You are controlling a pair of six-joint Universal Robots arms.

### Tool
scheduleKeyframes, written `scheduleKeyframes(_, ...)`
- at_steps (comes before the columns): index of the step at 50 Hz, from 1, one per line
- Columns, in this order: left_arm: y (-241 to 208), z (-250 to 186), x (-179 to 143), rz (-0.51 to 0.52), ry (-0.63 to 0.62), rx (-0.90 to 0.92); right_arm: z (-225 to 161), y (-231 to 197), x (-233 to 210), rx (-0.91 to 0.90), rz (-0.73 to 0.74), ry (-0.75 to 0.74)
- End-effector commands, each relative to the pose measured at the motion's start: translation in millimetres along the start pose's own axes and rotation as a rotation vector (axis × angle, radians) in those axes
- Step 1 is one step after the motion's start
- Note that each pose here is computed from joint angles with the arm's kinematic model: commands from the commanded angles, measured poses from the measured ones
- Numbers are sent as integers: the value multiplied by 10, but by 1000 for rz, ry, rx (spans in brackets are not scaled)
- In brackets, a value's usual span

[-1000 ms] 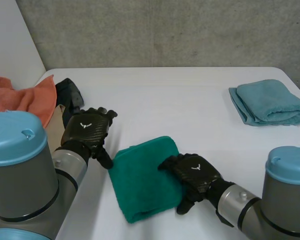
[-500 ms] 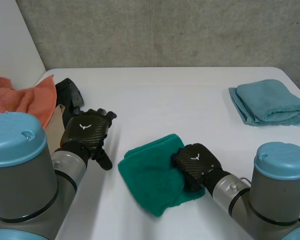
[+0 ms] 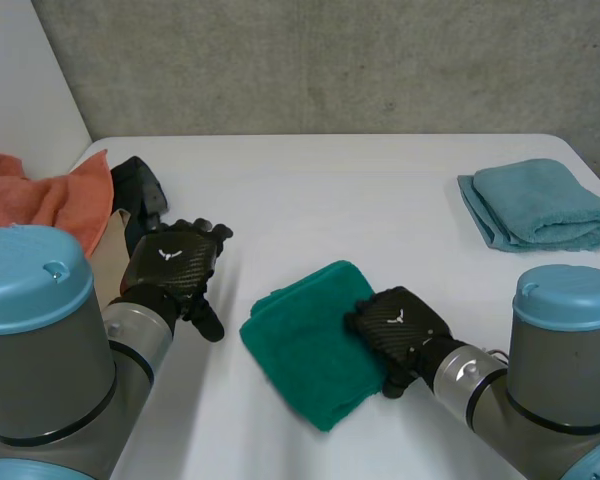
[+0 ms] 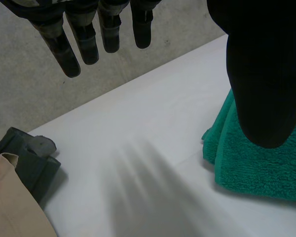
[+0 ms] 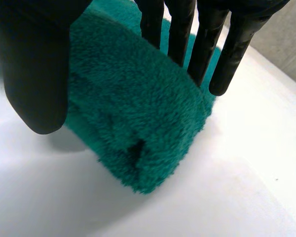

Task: Fold the laundry.

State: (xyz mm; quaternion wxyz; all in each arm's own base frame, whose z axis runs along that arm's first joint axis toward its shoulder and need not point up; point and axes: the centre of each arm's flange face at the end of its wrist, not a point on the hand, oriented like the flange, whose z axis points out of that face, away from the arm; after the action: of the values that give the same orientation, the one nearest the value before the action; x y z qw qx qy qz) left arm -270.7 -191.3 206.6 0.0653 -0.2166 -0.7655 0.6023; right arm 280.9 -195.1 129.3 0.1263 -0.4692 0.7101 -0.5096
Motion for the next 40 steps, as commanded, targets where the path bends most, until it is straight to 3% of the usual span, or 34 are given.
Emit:
scheduleKeyframes(1,11,-3,1,1,1,-3,-81,17,-44,-22,4,-26)
scheduleKeyframes(40,20,-1,-3,1,3,-6,139,27,-41,56,-93,-28)
